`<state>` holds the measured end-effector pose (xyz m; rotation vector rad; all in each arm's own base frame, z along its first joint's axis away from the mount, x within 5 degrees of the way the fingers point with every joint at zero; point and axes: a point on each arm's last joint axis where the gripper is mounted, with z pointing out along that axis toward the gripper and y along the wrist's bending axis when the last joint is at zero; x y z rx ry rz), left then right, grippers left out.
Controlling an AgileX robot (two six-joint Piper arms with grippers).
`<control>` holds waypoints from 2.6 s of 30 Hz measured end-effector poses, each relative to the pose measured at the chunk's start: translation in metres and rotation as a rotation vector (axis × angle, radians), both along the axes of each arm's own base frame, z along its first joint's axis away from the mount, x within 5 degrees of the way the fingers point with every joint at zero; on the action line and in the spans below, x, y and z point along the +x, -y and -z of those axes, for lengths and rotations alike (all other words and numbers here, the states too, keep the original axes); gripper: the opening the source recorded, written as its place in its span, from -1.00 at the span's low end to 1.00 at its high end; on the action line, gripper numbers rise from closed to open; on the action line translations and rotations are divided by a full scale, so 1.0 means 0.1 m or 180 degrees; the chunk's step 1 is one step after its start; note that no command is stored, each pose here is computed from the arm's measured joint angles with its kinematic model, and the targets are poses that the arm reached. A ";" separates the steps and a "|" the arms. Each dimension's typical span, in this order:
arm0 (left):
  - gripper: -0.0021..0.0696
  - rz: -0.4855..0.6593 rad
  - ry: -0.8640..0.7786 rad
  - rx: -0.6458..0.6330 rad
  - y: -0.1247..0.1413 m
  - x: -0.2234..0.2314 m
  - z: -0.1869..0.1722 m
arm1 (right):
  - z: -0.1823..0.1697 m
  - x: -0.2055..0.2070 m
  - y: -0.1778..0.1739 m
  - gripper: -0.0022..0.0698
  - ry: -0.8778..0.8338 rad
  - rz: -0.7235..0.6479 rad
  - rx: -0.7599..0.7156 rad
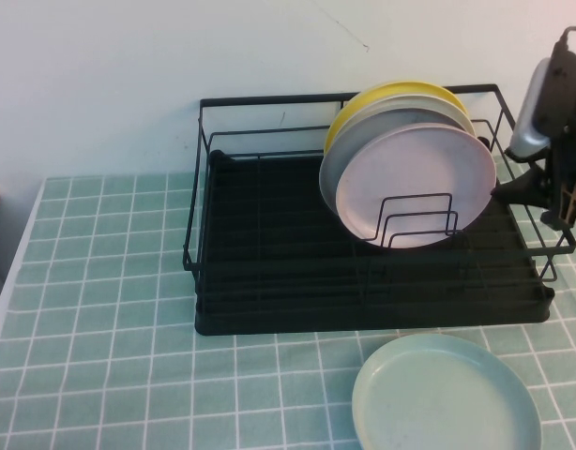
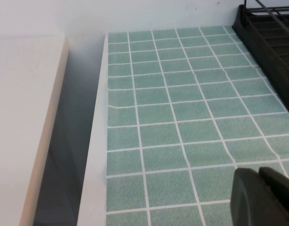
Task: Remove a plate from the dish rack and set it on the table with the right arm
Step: Grasp the plate from the shelf, then place the plate from the table
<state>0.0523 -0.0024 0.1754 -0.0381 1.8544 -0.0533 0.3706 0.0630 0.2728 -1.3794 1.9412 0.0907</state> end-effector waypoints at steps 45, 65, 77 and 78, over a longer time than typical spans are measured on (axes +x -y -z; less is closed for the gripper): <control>-0.95 0.0000 0.0000 -0.0001 0.00 0.00 0.00 | 0.55 0.50 -0.01 -0.87 0.0062 0.0957 0.0782; -0.95 0.0000 0.0000 -0.0001 0.00 0.00 0.00 | -0.50 0.16 -0.05 -0.91 0.0514 0.1166 0.1776; -0.95 0.0002 0.0000 0.0006 0.00 0.00 0.00 | -1.41 -0.90 -0.06 -0.91 0.0385 0.0710 0.1608; -0.95 0.0002 0.0000 0.0006 0.00 0.00 0.00 | -1.44 -1.01 -0.04 -0.91 0.0312 0.0724 0.1517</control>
